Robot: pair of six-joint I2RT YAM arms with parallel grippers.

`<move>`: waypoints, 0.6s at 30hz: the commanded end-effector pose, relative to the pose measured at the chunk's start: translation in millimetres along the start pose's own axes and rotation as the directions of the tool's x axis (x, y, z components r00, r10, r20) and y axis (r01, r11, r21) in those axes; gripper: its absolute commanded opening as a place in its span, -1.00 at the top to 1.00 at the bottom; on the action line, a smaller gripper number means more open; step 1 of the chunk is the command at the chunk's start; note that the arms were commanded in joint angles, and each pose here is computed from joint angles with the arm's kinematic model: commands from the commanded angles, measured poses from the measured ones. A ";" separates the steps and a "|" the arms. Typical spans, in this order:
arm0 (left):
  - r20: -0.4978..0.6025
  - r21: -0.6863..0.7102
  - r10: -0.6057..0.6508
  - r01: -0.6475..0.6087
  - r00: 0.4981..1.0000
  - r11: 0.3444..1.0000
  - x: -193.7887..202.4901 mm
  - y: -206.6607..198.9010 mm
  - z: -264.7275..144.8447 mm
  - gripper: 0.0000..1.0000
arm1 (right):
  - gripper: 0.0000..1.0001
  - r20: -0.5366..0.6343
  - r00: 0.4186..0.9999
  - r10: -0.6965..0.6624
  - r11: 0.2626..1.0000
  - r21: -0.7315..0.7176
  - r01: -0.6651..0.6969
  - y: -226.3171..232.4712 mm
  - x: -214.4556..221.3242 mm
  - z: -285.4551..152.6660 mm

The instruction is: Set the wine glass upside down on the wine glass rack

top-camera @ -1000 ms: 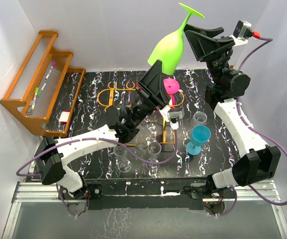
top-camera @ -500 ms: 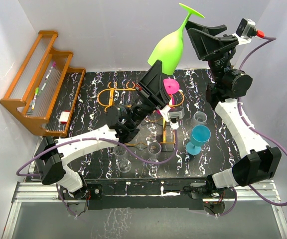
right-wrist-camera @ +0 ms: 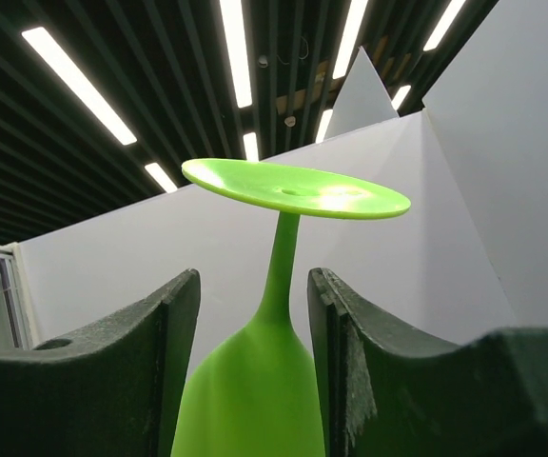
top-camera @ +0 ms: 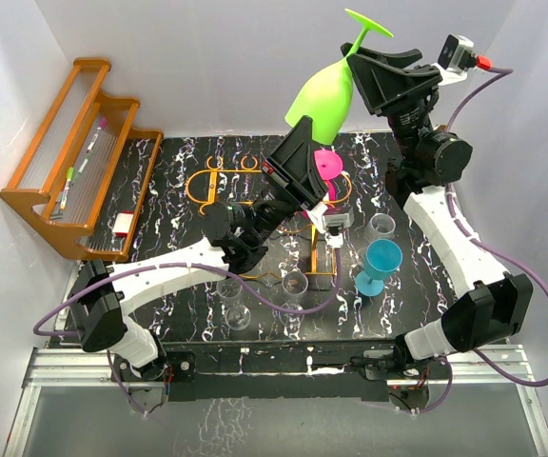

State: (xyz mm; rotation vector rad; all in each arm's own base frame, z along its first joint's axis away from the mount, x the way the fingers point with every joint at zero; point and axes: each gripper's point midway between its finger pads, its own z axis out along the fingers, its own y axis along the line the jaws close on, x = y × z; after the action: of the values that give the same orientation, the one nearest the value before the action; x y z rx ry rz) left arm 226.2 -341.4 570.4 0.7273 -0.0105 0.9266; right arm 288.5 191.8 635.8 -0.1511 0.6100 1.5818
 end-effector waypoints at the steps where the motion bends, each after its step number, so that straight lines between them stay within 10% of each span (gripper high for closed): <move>1: -0.033 -0.075 0.006 -0.009 0.999 0.997 9.8 25.8 1.7 1.00 | 0.04 0.026 0.999 -0.023 0.996 -0.086 0.025 25.9 -9.0 9.6; 5: -0.036 -0.077 0.007 -0.010 0.999 0.997 10.7 27.0 2.6 1.00 | 0.17 0.020 1.000 -0.021 0.996 -0.087 0.022 25.1 -6.2 9.0; 9: -0.036 -0.078 0.010 -0.012 0.999 0.997 10.8 27.9 2.6 1.00 | 0.82 0.016 1.000 -0.025 0.995 -0.092 0.026 26.8 -5.2 8.7; 16: -0.042 -0.078 0.015 -0.018 0.999 0.997 12.4 29.3 2.9 1.00 | 0.85 -0.007 0.999 -0.052 0.995 -0.084 0.051 33.2 -5.7 13.0; 18: -0.045 -0.074 0.020 -0.023 0.999 0.997 13.6 30.1 2.1 0.67 | 0.85 -0.011 0.995 -0.094 0.992 -0.086 0.093 46.9 -12.1 19.1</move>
State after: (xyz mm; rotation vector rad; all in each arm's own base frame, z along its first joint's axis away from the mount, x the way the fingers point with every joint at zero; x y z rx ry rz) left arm 224.7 -340.3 571.6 0.7212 -0.0140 0.9388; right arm 289.8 191.6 640.1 -0.1396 0.5940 1.5820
